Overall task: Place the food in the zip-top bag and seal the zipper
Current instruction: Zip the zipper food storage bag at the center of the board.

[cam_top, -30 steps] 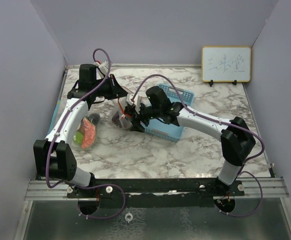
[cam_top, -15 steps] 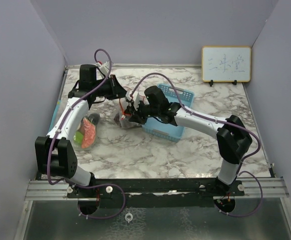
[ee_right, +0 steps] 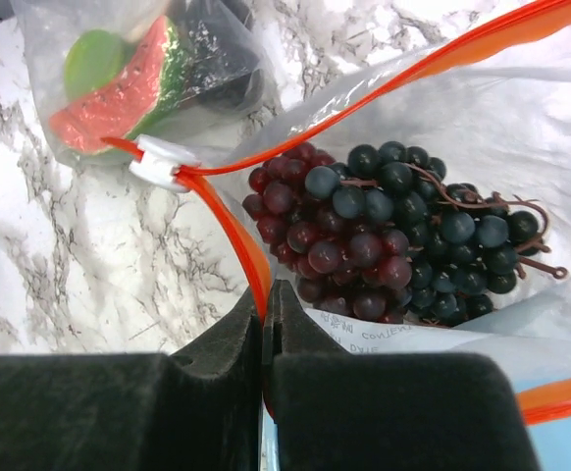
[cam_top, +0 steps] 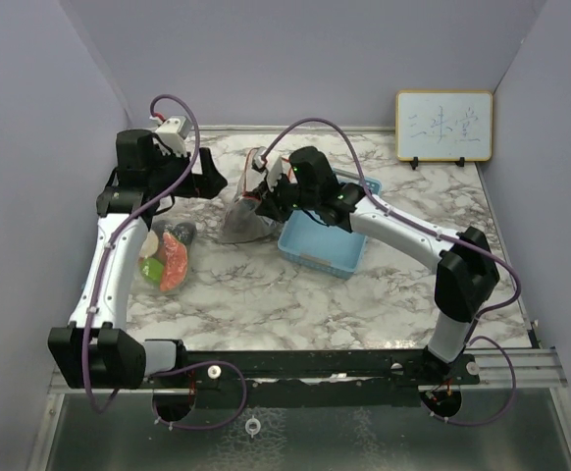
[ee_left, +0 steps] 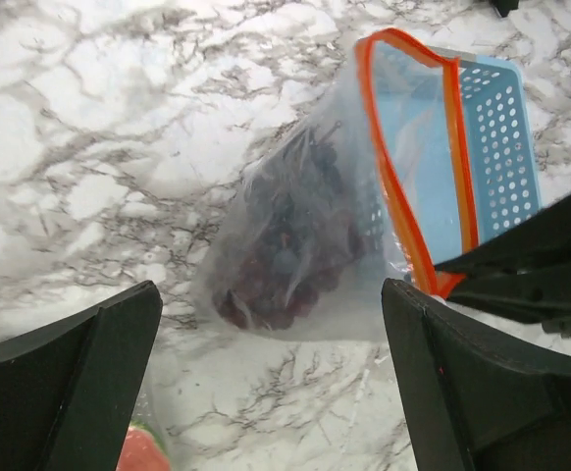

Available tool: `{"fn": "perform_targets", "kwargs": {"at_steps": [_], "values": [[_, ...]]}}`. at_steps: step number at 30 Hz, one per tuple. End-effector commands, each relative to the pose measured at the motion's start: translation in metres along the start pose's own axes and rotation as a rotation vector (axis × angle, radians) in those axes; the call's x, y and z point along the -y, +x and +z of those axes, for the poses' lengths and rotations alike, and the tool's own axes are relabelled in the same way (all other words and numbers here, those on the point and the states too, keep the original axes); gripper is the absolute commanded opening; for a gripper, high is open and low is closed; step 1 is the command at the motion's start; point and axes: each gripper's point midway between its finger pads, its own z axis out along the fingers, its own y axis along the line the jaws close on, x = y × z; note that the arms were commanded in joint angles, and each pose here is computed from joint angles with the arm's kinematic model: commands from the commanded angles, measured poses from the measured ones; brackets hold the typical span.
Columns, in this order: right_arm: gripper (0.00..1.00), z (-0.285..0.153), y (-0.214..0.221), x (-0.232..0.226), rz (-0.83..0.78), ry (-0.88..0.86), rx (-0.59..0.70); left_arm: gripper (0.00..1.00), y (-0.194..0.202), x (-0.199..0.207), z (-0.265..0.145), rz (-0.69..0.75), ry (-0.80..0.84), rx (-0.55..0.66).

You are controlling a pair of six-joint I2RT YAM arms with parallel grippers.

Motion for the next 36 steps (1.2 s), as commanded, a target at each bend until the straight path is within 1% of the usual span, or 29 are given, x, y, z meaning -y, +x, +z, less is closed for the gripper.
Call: {"fn": "perform_targets", "kwargs": {"at_steps": [1,3,5,7,11,15,17,18,19,20,21,22,26,29,32,36], "values": [[0.02,-0.013,-0.035,0.005,-0.015,0.003,0.058,0.92,-0.012,0.009,-0.027,0.207,0.0,0.075],[0.02,-0.013,-0.035,0.006,-0.01,-0.002,0.059,0.81,-0.01,0.023,-0.033,0.271,0.074,0.093],[0.02,-0.013,-0.034,0.005,-0.004,-0.013,0.059,0.67,-0.006,0.037,-0.038,0.326,0.15,0.102],[0.02,-0.012,-0.033,0.004,-0.002,-0.024,0.058,0.61,0.0,0.048,-0.039,0.364,0.226,0.108],[0.02,-0.01,-0.037,0.002,-0.003,-0.04,0.067,0.58,0.02,0.059,-0.035,0.357,0.313,0.094],[0.02,-0.003,-0.043,0.001,0.002,-0.063,0.077,0.59,0.037,0.068,-0.032,0.322,0.379,0.076],[0.02,0.0,-0.047,0.002,0.003,-0.067,0.082,0.61,0.042,0.067,-0.031,0.32,0.365,0.072],[0.02,0.001,-0.049,0.001,0.004,-0.071,0.086,0.64,0.044,0.064,-0.029,0.321,0.346,0.074],[0.02,0.002,-0.05,0.001,0.003,-0.077,0.09,0.72,0.044,0.062,-0.026,0.324,0.329,0.08],[0.02,0.002,-0.05,-0.001,0.003,-0.087,0.091,0.86,0.043,0.06,-0.023,0.326,0.314,0.091],[0.02,0.002,-0.05,-0.003,0.0,-0.099,0.092,0.94,0.04,0.059,-0.02,0.328,0.305,0.108],[0.02,0.002,-0.049,-0.005,-0.002,-0.113,0.092,0.96,0.036,0.058,-0.019,0.331,0.295,0.134],[0.02,0.002,-0.048,-0.009,0.007,-0.132,0.098,0.95,0.025,0.045,-0.009,0.328,0.223,0.21],[0.02,0.002,-0.052,-0.01,0.006,-0.136,0.107,0.92,0.026,0.035,-0.003,0.342,0.182,0.218],[0.02,0.001,-0.053,-0.013,0.001,-0.157,0.107,0.87,0.025,0.029,0.002,0.361,0.161,0.234],[0.02,0.0,-0.051,-0.017,0.003,-0.175,0.102,0.84,0.018,0.029,0.006,0.387,0.164,0.291]]}}
